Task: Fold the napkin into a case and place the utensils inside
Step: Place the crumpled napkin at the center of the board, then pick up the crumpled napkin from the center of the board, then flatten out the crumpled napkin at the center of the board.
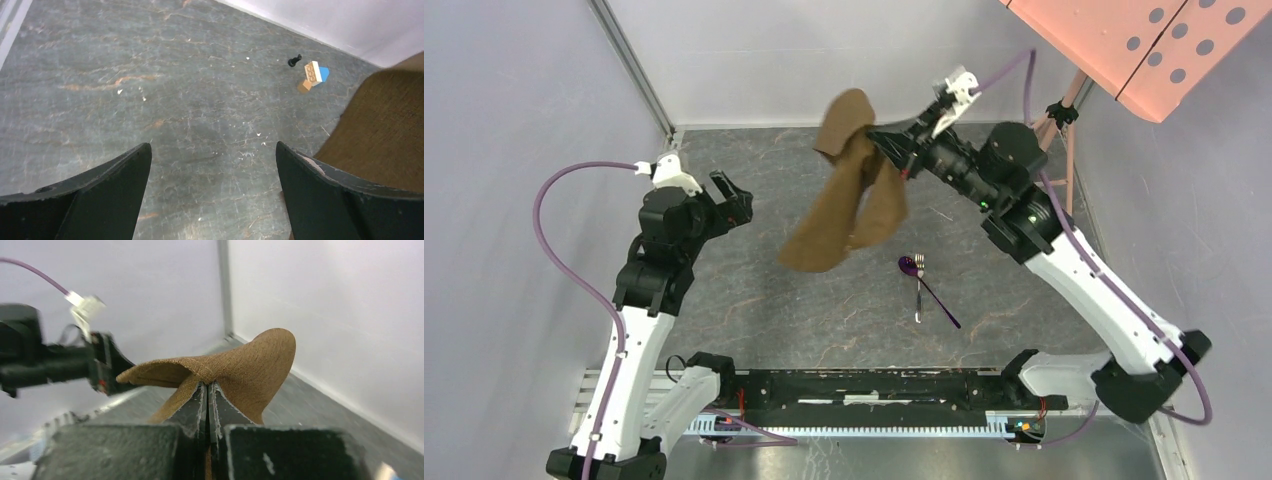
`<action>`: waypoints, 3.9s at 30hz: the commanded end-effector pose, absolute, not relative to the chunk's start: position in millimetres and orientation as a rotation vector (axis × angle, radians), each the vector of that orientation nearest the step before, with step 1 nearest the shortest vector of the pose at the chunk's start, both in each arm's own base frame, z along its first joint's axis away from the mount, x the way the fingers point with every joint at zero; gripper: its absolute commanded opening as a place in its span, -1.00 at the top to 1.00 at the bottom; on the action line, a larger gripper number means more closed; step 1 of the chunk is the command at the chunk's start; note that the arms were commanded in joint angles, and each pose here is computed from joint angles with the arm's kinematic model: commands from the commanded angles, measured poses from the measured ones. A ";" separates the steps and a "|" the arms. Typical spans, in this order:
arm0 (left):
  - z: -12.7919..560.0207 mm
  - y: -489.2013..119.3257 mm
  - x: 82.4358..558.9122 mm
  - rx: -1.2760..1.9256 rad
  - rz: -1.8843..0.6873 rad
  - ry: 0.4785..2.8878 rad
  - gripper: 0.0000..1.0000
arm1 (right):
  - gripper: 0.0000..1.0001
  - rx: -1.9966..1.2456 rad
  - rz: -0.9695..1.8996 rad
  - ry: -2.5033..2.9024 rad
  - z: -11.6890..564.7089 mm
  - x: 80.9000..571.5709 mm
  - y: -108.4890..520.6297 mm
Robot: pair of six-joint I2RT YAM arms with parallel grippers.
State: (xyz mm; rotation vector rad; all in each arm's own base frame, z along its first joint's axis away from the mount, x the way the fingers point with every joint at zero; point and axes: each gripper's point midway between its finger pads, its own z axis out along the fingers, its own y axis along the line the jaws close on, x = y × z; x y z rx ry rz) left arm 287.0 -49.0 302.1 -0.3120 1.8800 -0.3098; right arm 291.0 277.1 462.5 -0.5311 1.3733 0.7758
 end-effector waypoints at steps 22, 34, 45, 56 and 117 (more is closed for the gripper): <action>175.3 -101.7 253.0 -0.529 -0.611 2.378 -1.00 | -0.51 -0.855 0.769 1.951 141.6 261.5 340.3; 74.3 -122.5 258.8 -0.988 -0.484 2.660 -0.67 | -0.36 -0.381 0.466 2.340 87.8 236.9 298.4; 29.8 -136.0 290.8 -1.082 -0.489 2.645 -0.66 | -0.36 -0.414 0.367 2.385 45.9 193.7 287.1; 18.5 -137.1 310.6 -1.009 -0.507 2.599 0.11 | -0.24 -0.492 0.294 2.217 30.2 226.1 300.8; 234.9 31.9 299.1 -0.774 -0.160 2.085 0.90 | 0.99 -0.992 0.931 1.676 206.0 209.1 385.1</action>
